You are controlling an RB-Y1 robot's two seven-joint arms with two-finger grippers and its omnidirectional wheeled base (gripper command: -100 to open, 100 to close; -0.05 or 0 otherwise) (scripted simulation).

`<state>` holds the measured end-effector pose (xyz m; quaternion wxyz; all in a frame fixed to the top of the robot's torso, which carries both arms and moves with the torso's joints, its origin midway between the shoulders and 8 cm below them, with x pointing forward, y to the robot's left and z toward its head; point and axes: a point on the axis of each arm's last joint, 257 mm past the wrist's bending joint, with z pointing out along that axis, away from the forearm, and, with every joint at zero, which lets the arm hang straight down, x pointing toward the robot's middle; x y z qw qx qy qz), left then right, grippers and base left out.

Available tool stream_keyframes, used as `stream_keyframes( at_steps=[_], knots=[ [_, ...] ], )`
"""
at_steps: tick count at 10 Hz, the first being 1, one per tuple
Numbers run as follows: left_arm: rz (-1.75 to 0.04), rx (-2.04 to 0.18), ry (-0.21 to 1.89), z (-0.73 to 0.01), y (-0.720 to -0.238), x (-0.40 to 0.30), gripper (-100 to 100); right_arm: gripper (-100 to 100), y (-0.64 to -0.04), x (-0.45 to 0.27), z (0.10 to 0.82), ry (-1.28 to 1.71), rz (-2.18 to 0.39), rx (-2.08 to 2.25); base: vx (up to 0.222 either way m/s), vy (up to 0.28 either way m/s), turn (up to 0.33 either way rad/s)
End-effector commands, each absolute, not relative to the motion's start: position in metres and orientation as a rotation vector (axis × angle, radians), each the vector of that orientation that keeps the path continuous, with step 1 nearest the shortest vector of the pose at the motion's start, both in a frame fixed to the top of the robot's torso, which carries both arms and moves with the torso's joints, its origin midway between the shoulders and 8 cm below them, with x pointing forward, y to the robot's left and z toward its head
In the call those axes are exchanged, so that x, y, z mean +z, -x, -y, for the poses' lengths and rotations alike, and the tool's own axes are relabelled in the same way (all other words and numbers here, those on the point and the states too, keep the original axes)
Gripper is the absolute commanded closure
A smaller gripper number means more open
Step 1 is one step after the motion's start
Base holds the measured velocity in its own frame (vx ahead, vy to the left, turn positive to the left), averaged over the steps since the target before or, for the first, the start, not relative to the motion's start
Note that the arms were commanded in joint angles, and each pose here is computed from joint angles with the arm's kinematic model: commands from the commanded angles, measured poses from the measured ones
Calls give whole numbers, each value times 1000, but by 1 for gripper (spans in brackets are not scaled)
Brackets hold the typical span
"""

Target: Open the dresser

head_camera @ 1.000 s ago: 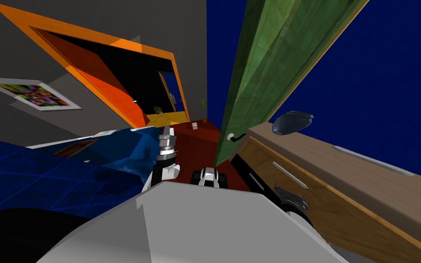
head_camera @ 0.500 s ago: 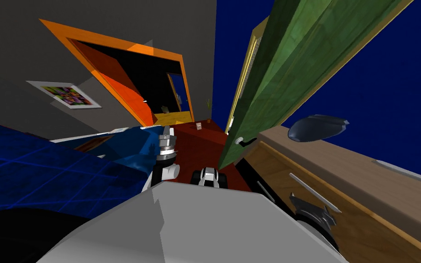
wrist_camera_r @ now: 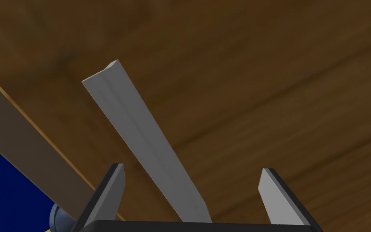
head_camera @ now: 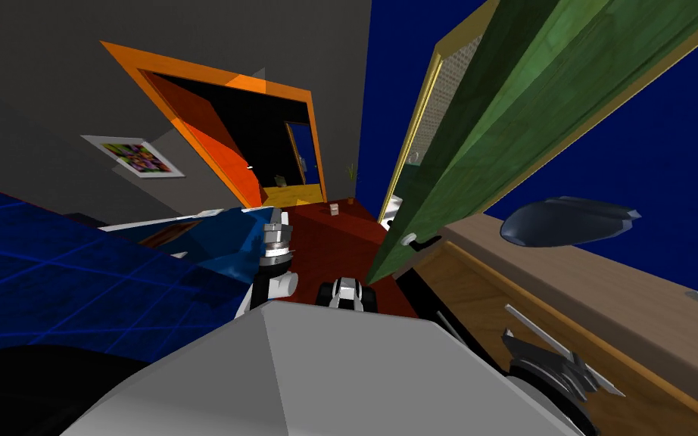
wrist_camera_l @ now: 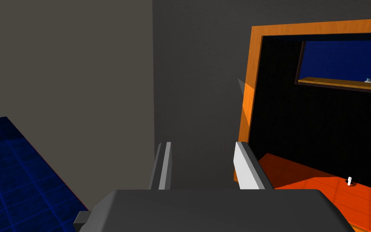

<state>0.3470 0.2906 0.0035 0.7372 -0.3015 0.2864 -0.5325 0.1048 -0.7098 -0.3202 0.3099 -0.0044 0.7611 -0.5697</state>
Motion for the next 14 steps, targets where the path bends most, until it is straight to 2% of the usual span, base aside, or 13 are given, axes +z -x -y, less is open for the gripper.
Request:
stream_keyframes(
  at_steps=[1,2,3,8,9,14],
  knots=[
    [-629,-1169,662,-291,-347,4,0,-100,-102,-315,715,38,-1999,-1537,23,23,10],
    [-629,-1169,662,-291,-347,4,0,-100,-102,-315,716,39,-1997,-1541,6,5,-2],
    [-629,-1169,662,-291,-347,4,0,100,-102,-315,716,39,-1997,-1540,0,0,0],
    [-629,-1170,662,-290,-347,4,0,100,-102,-309,711,59,-1990,-1532,-41,157,-42],
    [-629,-1170,662,-291,-347,4,0,-100,-113,-303,716,6,-1970,-1497,19,-31,34],
    [-629,-1169,662,-291,-347,3,0,-100,-128,-298,726,-73,-1948,-1450,61,-116,37]
  ],
)
